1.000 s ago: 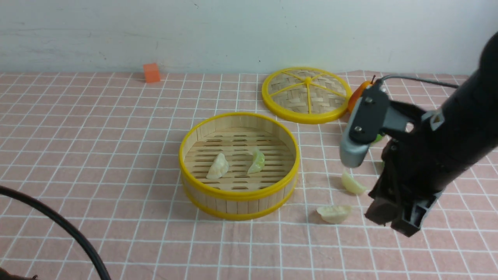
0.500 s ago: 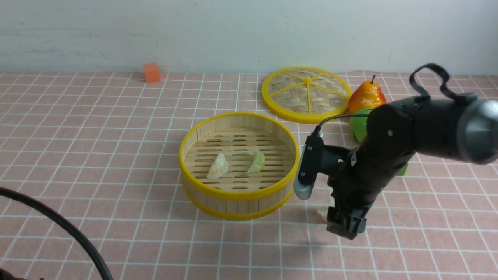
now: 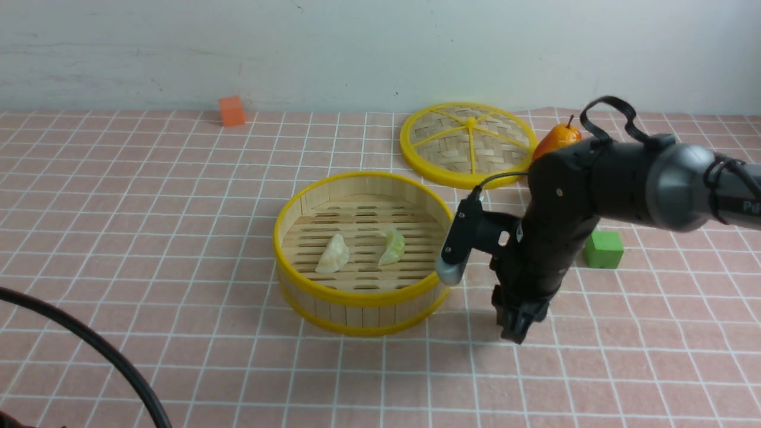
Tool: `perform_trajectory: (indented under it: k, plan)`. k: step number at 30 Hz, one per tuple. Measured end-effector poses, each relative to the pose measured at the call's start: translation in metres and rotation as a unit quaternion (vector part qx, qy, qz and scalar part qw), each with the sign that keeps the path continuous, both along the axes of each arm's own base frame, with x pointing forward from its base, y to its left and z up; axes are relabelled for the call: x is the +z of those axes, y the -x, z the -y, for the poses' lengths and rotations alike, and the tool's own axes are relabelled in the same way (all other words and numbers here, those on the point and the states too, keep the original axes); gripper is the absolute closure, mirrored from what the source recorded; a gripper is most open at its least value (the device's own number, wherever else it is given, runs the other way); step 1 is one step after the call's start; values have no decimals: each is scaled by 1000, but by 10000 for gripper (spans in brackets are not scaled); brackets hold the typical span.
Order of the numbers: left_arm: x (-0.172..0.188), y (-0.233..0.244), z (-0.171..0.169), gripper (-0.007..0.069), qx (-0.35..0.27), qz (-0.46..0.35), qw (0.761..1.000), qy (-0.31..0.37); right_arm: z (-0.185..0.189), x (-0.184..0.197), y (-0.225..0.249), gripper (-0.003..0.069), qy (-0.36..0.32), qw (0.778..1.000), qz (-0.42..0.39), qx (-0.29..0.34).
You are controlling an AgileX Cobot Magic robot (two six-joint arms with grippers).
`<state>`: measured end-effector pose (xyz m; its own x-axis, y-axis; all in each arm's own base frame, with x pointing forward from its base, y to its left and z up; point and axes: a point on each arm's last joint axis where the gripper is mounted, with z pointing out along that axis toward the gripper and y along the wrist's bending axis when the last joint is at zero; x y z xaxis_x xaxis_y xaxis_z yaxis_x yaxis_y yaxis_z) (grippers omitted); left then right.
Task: Put the dumplings into the steamer on the table with the pink tablecloth.
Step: 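Place the dumpling in the bamboo steamer basket with the right gripper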
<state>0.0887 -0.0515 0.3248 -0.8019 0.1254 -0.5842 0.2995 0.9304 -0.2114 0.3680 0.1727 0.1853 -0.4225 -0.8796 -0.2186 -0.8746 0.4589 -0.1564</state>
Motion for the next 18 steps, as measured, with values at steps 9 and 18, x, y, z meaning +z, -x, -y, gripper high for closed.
perform_trajectory:
  k: [9,18]
  plan:
    - [0,0,0,610,0,1,1000,1,-43,131,-11,412,-183,975,14,-123]
    - [0,0,0,606,0,2,1000,1,-84,89,-59,412,-235,957,22,-170]
